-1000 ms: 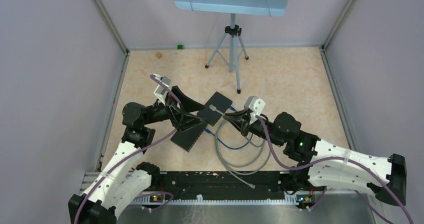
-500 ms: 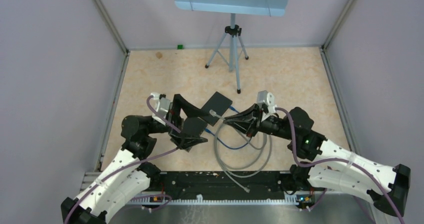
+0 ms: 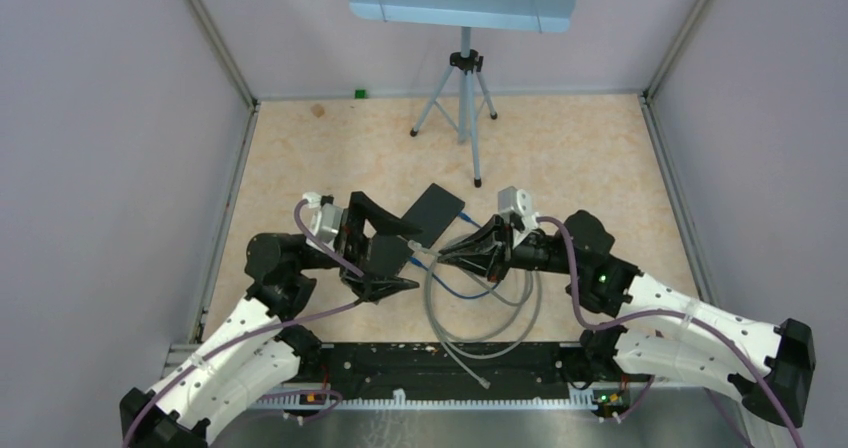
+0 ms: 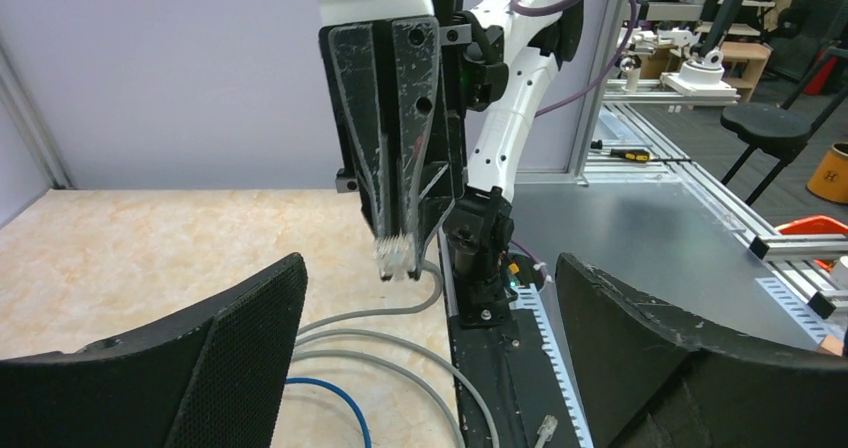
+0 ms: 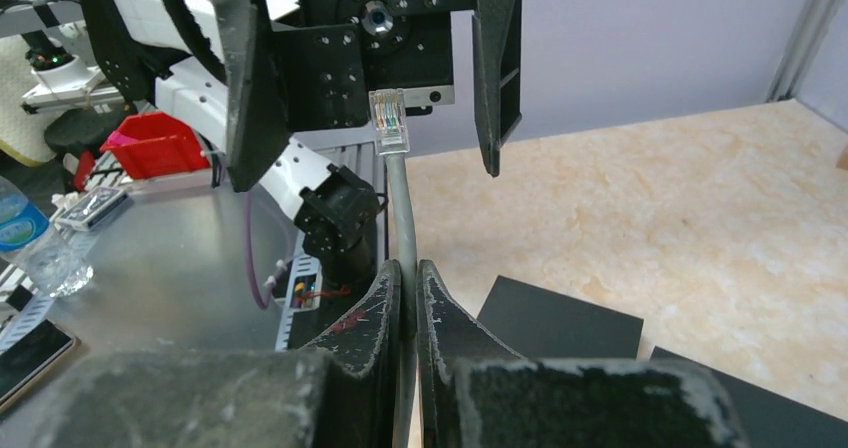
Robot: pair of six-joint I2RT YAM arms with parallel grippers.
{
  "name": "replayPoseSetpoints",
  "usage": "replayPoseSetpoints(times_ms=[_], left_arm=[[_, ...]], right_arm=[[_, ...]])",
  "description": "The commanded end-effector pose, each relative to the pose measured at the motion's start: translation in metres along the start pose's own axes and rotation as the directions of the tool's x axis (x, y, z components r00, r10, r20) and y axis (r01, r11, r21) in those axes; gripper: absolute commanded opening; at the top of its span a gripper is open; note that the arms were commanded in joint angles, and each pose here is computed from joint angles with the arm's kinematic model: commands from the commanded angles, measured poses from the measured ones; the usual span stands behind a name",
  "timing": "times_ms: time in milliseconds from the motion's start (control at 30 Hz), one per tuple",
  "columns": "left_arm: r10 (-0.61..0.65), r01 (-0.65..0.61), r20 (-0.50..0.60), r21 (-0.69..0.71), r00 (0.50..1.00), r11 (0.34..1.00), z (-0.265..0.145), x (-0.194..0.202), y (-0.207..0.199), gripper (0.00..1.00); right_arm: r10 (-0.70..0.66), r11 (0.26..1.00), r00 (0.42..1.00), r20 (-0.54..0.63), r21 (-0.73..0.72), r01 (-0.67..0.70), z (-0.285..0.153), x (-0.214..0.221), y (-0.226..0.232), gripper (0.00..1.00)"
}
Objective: Insert the plug into the switch port
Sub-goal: Pick up the connector from the center of the board.
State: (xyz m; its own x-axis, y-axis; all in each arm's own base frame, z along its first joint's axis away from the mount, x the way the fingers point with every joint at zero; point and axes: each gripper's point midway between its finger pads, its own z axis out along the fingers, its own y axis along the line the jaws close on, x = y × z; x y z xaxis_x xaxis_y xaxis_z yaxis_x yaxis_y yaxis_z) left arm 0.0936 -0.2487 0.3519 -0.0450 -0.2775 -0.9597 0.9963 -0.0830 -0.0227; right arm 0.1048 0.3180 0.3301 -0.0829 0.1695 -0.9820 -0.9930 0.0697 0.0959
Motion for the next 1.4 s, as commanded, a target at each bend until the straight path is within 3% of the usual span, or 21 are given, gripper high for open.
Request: replayPoseSetpoints(times_ms=[0,333,467,667,800,967,1133,1267,1367], left_arm=[[0.057,-0.058,0.018,0.04,0.998,0.998,0.003,-0.006,-0.007,0.97],[0.054,-0.053,-0.022,0.07,0.998,0.996,0.004,0.001,-0.01,0.88],[0.071,-0.069,-0.034,0.052,0.997,0.996,0.004,0.002,-0.007,0.78],[0.229,-0.224,-0.037,0.095,0.973,0.97,0.001,0.001,-0.012,0.8],[0.425,-0.42,-0.01,0.142,0.905,0.897,-0.006,-0.001,-0.024,0.81],[0.66,-0.65,-0.005,0.165,0.752,0.742,-0.015,-0.003,-0.03,0.82],[0.781,-0.756,-0.01,0.244,0.624,0.607,-0.019,0.007,-0.03,0.76],[0.829,-0.792,-0.027,0.279,0.559,0.543,-0.02,0.013,-0.024,0.73],[0.854,-0.813,-0.006,0.301,0.521,0.498,-0.018,0.011,-0.024,0.64]], right_arm=[[-0.04,0.999,0.997,0.067,-0.019,0.042,0.007,-0.026,0.001,0.0],[-0.053,0.999,0.996,0.073,-0.011,0.054,0.009,-0.028,-0.002,0.0],[-0.049,0.999,0.998,0.038,-0.014,0.05,0.008,-0.021,-0.002,0.0],[-0.028,0.991,0.998,-0.06,-0.13,0.02,0.009,-0.013,0.017,0.0],[-0.024,0.986,0.994,-0.109,-0.167,0.006,0.008,-0.009,0.023,0.0],[-0.021,0.985,0.987,-0.159,-0.175,-0.007,0.004,-0.01,0.026,0.0],[0.027,0.978,0.978,-0.207,-0.196,-0.069,0.001,-0.011,0.034,0.0],[0.063,0.957,0.961,-0.269,-0.257,-0.135,0.002,-0.007,0.045,0.0],[0.078,0.94,0.946,-0.315,-0.292,-0.175,0.003,-0.005,0.05,0.0]])
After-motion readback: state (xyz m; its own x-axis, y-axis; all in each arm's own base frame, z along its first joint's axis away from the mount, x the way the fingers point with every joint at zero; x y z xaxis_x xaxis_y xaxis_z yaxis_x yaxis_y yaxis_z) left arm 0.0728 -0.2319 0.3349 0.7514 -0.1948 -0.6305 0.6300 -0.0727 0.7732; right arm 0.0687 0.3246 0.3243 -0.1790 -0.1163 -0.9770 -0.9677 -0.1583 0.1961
